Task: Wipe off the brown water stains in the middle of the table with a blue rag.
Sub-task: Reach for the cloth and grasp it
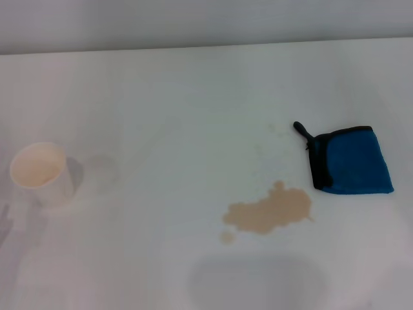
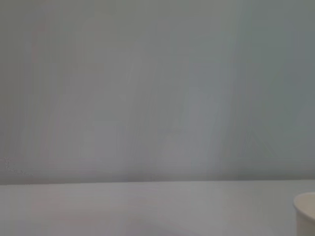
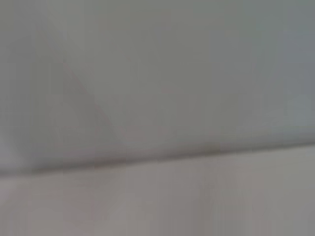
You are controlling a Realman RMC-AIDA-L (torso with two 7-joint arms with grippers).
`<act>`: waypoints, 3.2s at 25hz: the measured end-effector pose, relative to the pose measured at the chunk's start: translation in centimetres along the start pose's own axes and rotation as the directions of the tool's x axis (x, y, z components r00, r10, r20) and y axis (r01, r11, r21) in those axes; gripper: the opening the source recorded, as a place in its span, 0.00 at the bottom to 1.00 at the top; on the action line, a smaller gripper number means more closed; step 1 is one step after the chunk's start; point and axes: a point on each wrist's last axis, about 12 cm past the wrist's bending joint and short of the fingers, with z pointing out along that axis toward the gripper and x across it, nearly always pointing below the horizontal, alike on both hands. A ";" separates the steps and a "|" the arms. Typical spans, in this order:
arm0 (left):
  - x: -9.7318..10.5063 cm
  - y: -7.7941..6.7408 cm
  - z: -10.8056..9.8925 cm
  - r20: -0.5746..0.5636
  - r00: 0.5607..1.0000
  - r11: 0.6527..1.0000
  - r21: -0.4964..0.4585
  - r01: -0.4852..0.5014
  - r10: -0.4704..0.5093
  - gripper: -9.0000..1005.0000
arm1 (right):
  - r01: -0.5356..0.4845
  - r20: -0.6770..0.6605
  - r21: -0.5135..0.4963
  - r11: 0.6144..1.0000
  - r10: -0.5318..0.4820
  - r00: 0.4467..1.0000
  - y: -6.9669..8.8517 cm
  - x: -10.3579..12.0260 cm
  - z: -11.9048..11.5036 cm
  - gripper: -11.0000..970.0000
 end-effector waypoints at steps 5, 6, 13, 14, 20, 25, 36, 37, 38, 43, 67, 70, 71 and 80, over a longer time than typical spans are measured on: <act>0.2 0.1 -0.5 -0.011 1.000 1.000 -0.012 0.000 0.000 0.88 | 0.108 -0.209 0.007 0.994 -0.104 0.972 3.2 -2.8 2.6 0.89; 0.2 0.1 -0.5 -0.009 1.000 1.000 -0.012 -0.001 0.001 0.88 | 0.132 -0.248 0.009 0.991 -0.125 0.961 3.8 -3.1 3.2 0.89; -0.2 0.3 -0.1 0.011 1.000 1.000 -0.005 -0.012 0.012 0.88 | 0.309 -0.481 0.062 0.949 -0.243 0.842 7.8 -4.6 8.1 0.89; -0.2 0.3 0.0 0.012 1.000 1.000 -0.004 -0.012 0.012 0.88 | 0.329 -0.508 0.067 0.942 -0.252 0.824 8.2 -4.6 8.7 0.89; -0.3 0.3 0.0 0.013 1.000 1.000 -0.003 -0.016 0.016 0.88 | 0.434 -0.625 0.041 0.900 -0.316 0.713 10.8 -4.2 13.7 0.89; -0.2 0.3 0.0 0.007 1.000 1.000 -0.004 -0.022 0.022 0.88 | 0.500 -0.687 0.007 0.866 -0.359 0.632 12.9 -3.7 17.0 0.89; -0.1 0.3 -0.2 0.006 1.000 1.000 -0.007 -0.031 0.031 0.88 | 0.564 -0.760 -0.022 0.825 -0.380 0.527 14.6 -2.8 20.9 0.87; -0.1 0.3 -0.2 0.005 1.000 1.000 -0.008 -0.030 0.030 0.88 | 0.565 -0.764 -0.023 0.825 -0.380 0.522 14.5 -2.7 21.1 0.86; -0.1 0.3 -0.2 0.005 1.000 1.000 -0.009 -0.030 0.030 0.88 | 0.565 -0.765 -0.023 0.825 -0.379 0.521 14.4 -2.6 21.2 0.86; -0.2 0.4 0.0 0.007 0.999 0.999 -0.006 -0.033 0.033 0.88 | 0.574 -0.775 -0.007 0.819 -0.367 0.514 13.8 -2.4 21.5 0.85; -0.5 0.4 0.3 0.024 0.999 0.999 0.004 -0.043 0.042 0.88 | 0.596 -0.806 0.052 0.801 -0.319 0.499 12.0 -1.5 22.1 0.76; -0.5 0.4 0.3 0.025 0.999 0.999 0.004 -0.043 0.043 0.88 | 0.596 -0.811 0.056 0.801 -0.312 0.496 11.8 -1.3 22.1 0.69; -0.5 0.4 0.3 0.025 0.999 0.999 0.005 -0.043 0.043 0.88 | 0.595 -0.811 0.057 0.802 -0.311 0.496 11.7 -1.2 22.2 0.67; -0.7 0.4 0.6 0.029 0.999 0.999 0.010 -0.045 0.044 0.88 | 0.588 -0.811 0.047 0.807 -0.313 0.495 12.0 -1.1 22.4 0.64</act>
